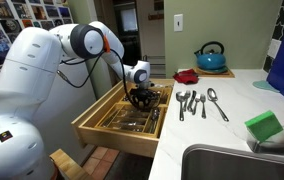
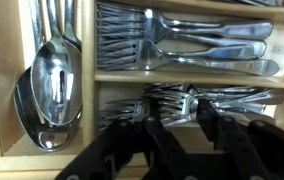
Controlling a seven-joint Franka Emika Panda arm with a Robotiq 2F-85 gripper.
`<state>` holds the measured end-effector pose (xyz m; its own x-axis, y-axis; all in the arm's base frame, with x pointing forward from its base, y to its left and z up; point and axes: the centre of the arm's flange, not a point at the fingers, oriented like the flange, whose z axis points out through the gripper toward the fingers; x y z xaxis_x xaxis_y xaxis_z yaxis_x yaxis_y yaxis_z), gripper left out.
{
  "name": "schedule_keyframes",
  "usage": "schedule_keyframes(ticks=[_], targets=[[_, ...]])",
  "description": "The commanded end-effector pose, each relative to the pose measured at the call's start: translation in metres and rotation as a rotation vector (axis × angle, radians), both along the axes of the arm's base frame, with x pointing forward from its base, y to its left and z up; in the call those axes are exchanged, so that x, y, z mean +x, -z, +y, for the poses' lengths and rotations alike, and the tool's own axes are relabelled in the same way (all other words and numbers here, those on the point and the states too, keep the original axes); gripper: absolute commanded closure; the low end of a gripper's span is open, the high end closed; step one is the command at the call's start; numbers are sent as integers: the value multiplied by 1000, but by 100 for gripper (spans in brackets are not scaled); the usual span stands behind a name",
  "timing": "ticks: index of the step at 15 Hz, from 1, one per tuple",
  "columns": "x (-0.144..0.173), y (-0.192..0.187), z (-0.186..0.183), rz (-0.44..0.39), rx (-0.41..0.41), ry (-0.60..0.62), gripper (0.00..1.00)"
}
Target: Remove the fork from the drawer
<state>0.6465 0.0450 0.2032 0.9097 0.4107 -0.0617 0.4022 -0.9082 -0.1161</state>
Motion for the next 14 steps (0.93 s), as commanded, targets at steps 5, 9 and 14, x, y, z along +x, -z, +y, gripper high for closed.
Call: schedule_keyframes(ticks=[5, 9, 14], targets=[[1, 10, -2, 35, 32, -83, 80], [0, 2, -8, 41, 52, -105, 91], [-4, -12, -17, 74, 89, -139, 95]])
